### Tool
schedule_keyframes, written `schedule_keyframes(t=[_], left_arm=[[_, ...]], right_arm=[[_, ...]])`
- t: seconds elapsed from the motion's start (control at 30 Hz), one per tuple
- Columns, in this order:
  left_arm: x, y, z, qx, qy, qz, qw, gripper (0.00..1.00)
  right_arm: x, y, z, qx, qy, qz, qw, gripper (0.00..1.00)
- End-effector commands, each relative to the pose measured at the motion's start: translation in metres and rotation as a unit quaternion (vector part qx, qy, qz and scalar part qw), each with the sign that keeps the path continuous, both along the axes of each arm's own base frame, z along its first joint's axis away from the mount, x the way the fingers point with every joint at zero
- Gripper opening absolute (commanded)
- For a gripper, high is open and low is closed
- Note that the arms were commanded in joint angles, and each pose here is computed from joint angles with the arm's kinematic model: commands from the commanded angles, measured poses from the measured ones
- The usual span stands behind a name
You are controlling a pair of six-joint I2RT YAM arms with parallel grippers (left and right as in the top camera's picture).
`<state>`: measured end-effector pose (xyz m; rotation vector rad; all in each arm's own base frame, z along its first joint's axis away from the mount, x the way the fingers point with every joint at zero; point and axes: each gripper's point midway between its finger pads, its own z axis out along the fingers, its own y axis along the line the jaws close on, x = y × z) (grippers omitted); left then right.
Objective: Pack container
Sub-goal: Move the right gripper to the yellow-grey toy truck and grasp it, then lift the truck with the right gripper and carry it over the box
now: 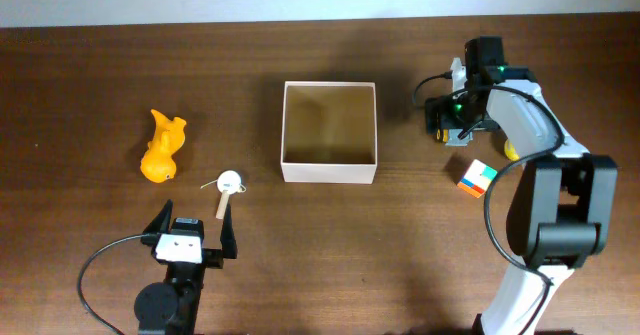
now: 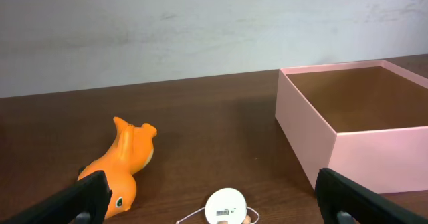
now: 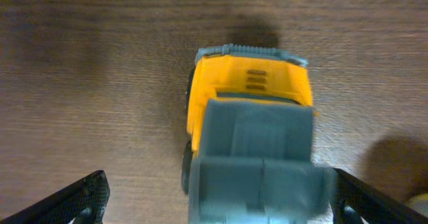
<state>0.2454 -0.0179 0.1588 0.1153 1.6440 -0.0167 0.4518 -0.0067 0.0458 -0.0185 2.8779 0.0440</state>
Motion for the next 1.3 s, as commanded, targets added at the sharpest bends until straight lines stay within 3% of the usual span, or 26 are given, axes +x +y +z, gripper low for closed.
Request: schedule_keyframes(t=[0.0, 0.23, 0.9, 1.27], left_arm=[[0.0, -0.001, -0.002, 0.007, -0.001, -0.004, 1.0, 0.99], [0.0, -0.001, -0.002, 0.007, -0.001, -0.004, 1.0, 0.99], [0.0, -0.001, -0.002, 0.007, -0.002, -0.004, 1.0, 0.99], [0.0, -0.001, -0.002, 0.007, -0.001, -0.004, 1.0, 0.99]], right_arm=[[0.003, 0.004, -0.017, 0.006, 0.012, 0.007, 1.0, 0.96], [0.009, 0.004, -0.024, 0.006, 0.007, 0.007, 1.0, 0.88], [0.016, 0.003, -0.023, 0.0, -0.009, 0.021, 1.0, 0.47], [0.019, 0.003, -0.018, -0.001, -0.014, 0.021, 1.0, 0.46]])
